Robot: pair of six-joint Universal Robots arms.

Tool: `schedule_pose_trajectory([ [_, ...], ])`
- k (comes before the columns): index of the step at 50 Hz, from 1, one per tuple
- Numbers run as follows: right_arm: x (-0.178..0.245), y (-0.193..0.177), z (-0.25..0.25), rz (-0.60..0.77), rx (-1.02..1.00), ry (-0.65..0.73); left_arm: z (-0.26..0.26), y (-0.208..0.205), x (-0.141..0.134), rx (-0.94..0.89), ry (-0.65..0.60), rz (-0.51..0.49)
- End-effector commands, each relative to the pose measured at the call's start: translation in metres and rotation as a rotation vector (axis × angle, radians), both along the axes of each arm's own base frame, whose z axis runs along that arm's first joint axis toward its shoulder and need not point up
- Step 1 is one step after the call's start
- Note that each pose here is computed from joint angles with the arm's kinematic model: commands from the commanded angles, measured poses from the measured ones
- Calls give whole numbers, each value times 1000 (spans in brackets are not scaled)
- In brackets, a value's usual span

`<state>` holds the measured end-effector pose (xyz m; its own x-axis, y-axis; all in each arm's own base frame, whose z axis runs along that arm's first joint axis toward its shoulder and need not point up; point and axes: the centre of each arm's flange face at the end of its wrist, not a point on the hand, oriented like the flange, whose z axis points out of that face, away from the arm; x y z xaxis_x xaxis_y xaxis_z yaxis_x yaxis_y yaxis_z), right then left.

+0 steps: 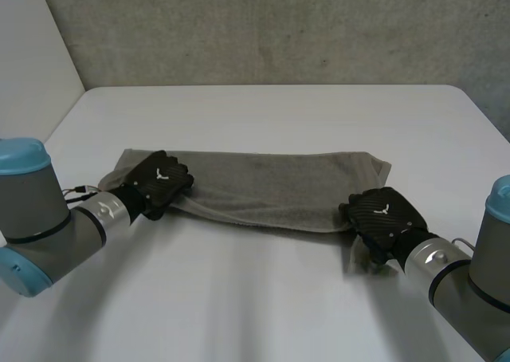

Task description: Fold the towel.

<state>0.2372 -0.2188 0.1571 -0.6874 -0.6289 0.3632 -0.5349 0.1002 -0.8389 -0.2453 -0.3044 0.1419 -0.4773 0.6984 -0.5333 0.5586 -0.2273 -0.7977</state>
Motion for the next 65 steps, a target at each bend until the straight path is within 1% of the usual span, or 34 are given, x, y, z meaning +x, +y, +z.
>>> schedule_pose_trajectory([
  [1,-3,-4,3,-42,-1,-9,12,-3,1,36,100,41],
  [4,-3,-6,11,-53,-7,-39,12,-2,0,48,113,43],
  [6,-4,-5,32,-66,-41,-88,13,-2,-1,49,115,44],
  [9,-6,-5,42,-79,-53,-115,18,-1,-2,36,122,41],
  [11,-10,-9,54,-117,-59,-178,22,0,-1,31,128,42],
  [12,-10,-9,54,-117,-59,-178,25,1,-1,34,138,44],
  [14,-10,-11,60,-150,-31,-270,27,1,-1,38,150,47],
  [15,-10,-11,60,-150,-31,-270,29,2,-1,46,165,52],
  [17,-8,-12,63,-179,11,-362,31,2,-1,54,181,56],
  [20,-8,-12,64,-195,34,-401,37,2,-1,70,215,67],
  [22,-7,-12,57,-222,90,-447,40,2,-1,75,234,71],
  [26,-7,-12,39,-246,159,-444,46,0,1,84,265,85],
  [30,-10,-11,15,-294,227,-405,49,-4,5,97,296,127],
  [33,-12,-8,8,-320,240,-393,50,-5,6,100,305,148],
  [40,-3,-2,-3,-301,220,-381,49,-5,5,104,305,152],
  [46,0,-7,-18,-330,195,-361,53,-4,5,111,324,156],
  [53,-2,-11,-16,-352,172,-362,56,-5,7,124,354,166],
  [58,-3,-14,1,-338,123,-396,65,-5,8,103,368,167],
  [60,-1,-17,30,-300,43,-441,71,-4,9,87,372,167],
  [61,-1,-17,30,-300,43,-441,79,-4,9,69,381,167],
  [63,7,-19,75,-191,-80,-448,88,-3,11,49,395,169],
  [64,7,-19,75,-190,-80,-448,88,-3,11,49,395,169],
  [65,11,-14,97,-117,-117,-399,99,-3,13,32,416,180],
])
